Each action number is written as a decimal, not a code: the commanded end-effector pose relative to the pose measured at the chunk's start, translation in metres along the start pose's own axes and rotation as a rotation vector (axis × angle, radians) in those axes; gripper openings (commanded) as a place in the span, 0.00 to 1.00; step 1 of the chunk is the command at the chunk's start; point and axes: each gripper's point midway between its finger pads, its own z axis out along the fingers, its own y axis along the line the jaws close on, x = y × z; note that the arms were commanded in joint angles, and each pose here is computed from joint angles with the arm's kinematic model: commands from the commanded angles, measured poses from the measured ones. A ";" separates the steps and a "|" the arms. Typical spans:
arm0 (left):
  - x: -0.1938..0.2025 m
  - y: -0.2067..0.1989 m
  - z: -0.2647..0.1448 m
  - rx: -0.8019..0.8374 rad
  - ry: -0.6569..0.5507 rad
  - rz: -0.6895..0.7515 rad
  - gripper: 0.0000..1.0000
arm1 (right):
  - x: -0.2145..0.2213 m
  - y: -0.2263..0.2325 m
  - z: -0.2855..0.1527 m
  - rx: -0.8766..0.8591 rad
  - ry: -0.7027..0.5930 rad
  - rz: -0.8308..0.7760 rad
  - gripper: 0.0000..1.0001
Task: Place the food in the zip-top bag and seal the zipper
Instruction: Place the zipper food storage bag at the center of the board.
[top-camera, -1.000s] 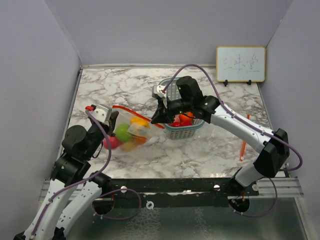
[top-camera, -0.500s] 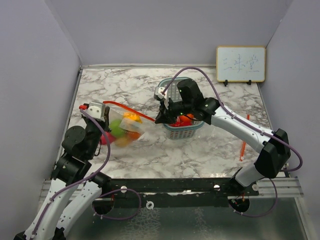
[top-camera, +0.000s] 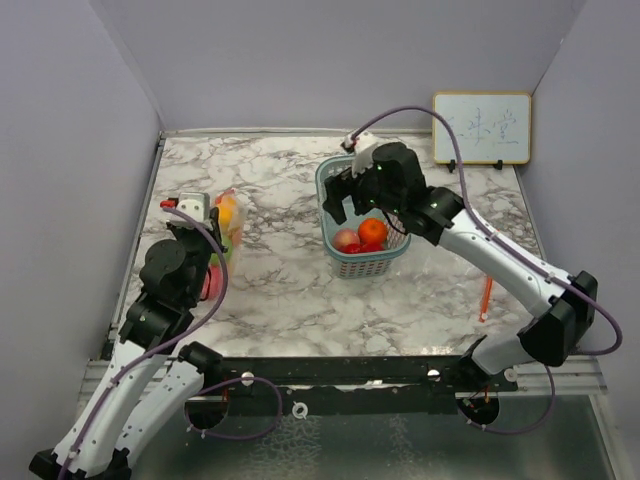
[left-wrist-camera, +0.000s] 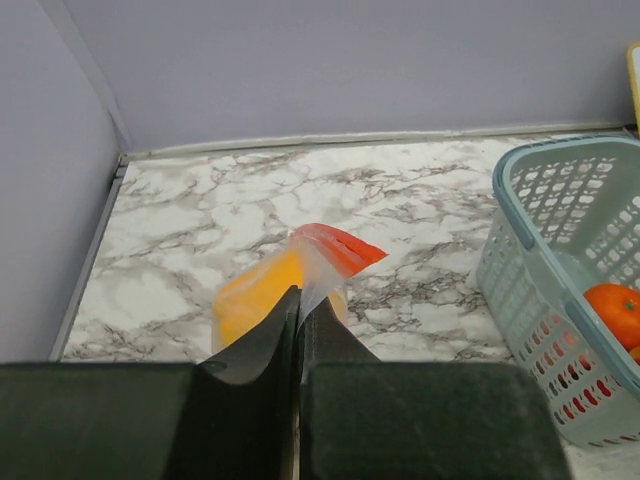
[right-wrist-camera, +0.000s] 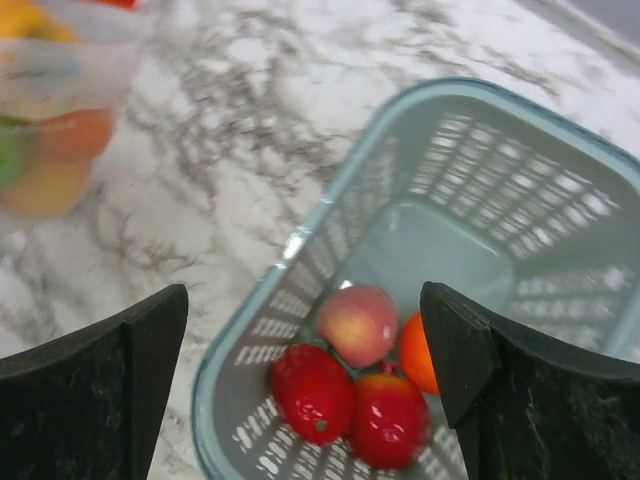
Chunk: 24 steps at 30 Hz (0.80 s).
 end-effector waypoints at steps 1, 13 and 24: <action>0.010 0.016 0.013 -0.149 0.003 -0.139 0.00 | 0.007 -0.114 -0.063 0.527 -0.049 0.338 1.00; 0.024 -0.045 0.024 0.168 0.079 -0.127 0.99 | 0.145 -0.242 -0.072 0.897 0.223 0.677 1.00; 0.028 -0.066 0.015 0.315 0.046 -0.064 0.99 | 0.229 -0.251 -0.024 0.913 0.439 0.697 1.00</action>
